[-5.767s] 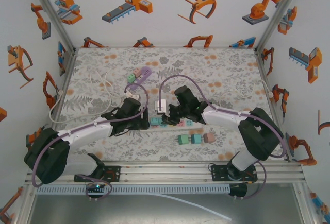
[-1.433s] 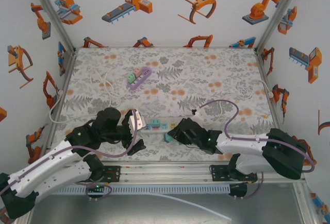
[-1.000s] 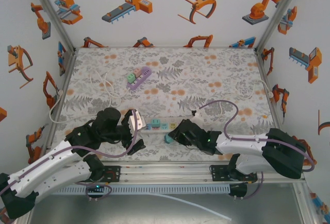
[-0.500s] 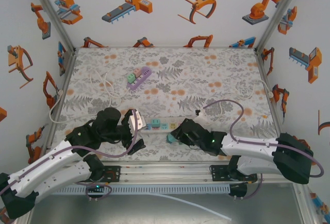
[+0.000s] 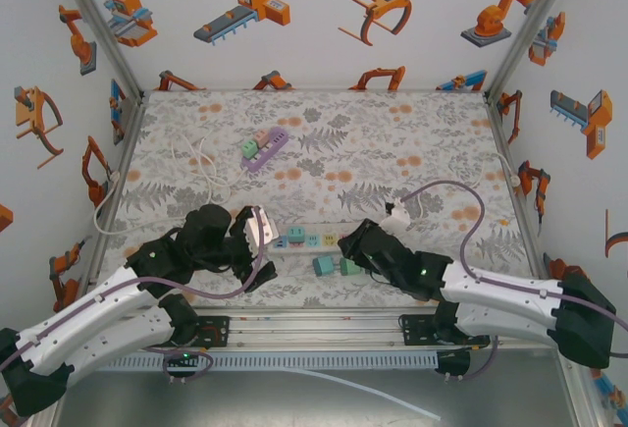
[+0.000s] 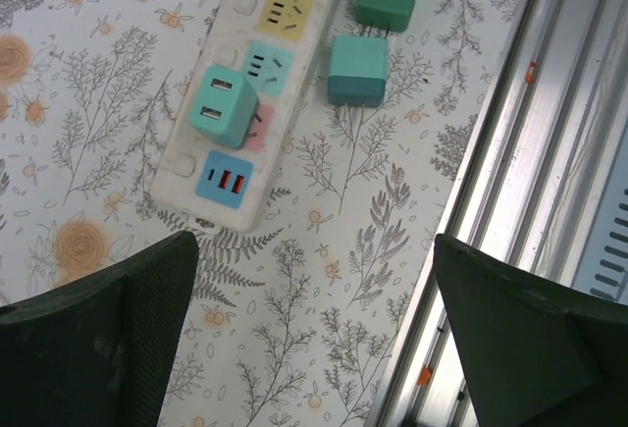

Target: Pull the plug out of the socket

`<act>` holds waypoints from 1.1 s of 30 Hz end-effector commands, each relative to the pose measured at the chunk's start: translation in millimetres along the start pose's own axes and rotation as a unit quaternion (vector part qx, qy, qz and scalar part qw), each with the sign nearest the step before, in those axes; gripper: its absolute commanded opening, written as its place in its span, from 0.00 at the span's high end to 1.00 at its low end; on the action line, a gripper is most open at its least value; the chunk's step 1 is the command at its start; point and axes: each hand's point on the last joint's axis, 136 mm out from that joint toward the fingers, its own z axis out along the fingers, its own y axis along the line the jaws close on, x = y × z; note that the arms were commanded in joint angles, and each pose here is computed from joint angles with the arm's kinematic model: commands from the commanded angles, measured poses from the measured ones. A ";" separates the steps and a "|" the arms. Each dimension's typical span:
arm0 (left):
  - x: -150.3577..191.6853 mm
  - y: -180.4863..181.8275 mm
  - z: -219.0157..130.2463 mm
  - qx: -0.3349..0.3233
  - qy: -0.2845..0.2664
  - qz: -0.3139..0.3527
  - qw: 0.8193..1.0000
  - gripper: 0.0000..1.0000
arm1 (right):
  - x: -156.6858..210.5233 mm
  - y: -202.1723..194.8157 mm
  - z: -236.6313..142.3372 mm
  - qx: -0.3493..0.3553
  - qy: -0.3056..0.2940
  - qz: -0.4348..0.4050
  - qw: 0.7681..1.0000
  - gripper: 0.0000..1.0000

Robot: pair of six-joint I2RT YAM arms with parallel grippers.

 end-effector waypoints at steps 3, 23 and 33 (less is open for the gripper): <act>-9.7 19.6 0.3 -0.055 -0.017 -0.027 0.998 0.03 | -53.2 13.7 -23.4 0.009 -0.110 -0.134 0.985 0.58; 33.3 110.5 0.7 -0.265 0.020 -0.390 0.882 0.11 | -13.5 113.1 -28.2 -0.282 -0.024 -0.665 0.692 0.45; 54.7 120.4 23.8 -0.241 0.012 -0.528 0.814 0.21 | 18.9 145.0 23.5 -0.352 0.061 -0.674 0.647 0.46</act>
